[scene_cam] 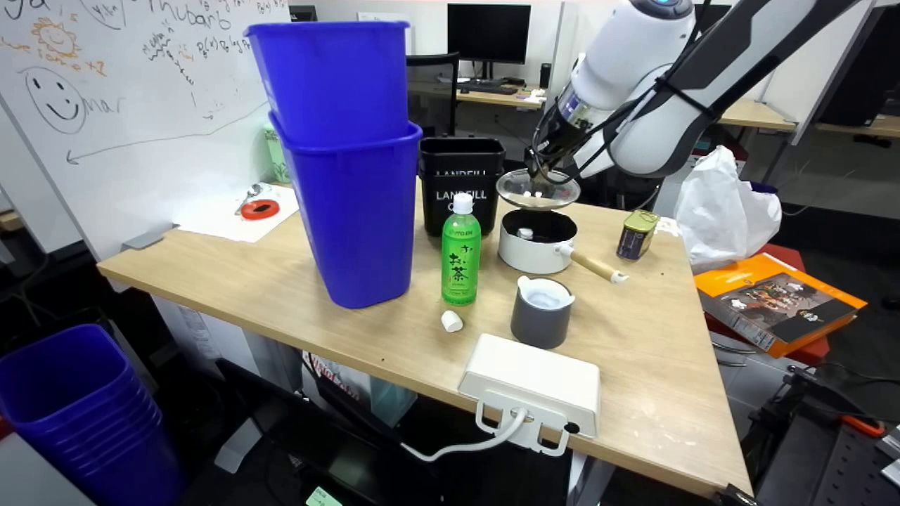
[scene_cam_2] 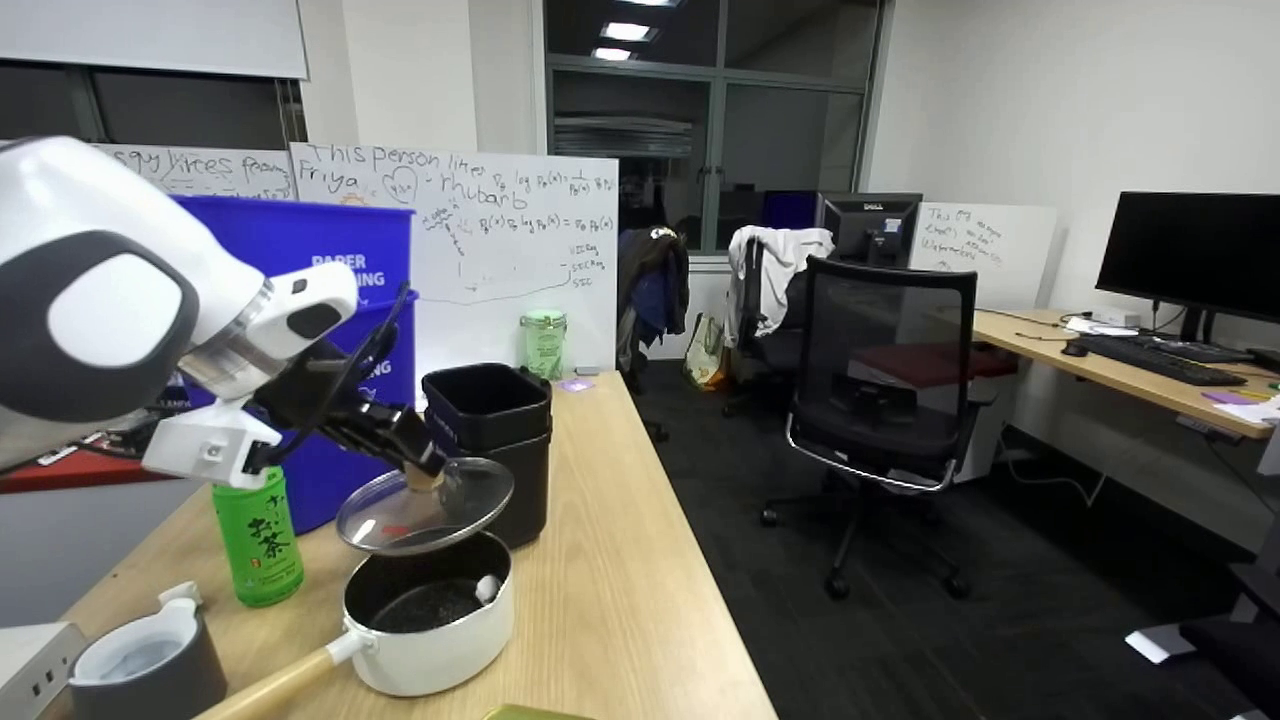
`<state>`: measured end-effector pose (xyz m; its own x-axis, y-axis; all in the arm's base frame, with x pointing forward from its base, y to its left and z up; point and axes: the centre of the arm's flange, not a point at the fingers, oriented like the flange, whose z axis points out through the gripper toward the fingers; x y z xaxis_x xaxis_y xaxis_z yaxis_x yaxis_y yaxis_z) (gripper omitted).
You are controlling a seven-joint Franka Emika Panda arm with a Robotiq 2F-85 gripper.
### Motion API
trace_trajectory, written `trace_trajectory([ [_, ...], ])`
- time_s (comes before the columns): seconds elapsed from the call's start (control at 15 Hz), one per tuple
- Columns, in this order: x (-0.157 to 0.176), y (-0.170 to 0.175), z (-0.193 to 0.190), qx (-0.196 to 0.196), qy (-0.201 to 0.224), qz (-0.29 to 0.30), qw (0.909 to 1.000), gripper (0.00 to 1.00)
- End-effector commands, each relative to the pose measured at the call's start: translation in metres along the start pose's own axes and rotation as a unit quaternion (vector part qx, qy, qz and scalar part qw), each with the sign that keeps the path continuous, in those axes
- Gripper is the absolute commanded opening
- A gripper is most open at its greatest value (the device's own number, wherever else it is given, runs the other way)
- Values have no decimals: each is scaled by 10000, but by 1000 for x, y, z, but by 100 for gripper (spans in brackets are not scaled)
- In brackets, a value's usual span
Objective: Uncover the pot
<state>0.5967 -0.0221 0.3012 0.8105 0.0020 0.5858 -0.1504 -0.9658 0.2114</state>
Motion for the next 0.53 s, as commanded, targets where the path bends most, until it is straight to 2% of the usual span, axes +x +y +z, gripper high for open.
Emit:
trace_trajectory([
  [0.0, 3, 12, -49, -318, -213, -197, 9991, 16],
  [0.47, -8, 42, -117, -1305, -727, -252, 9885, 16],
])
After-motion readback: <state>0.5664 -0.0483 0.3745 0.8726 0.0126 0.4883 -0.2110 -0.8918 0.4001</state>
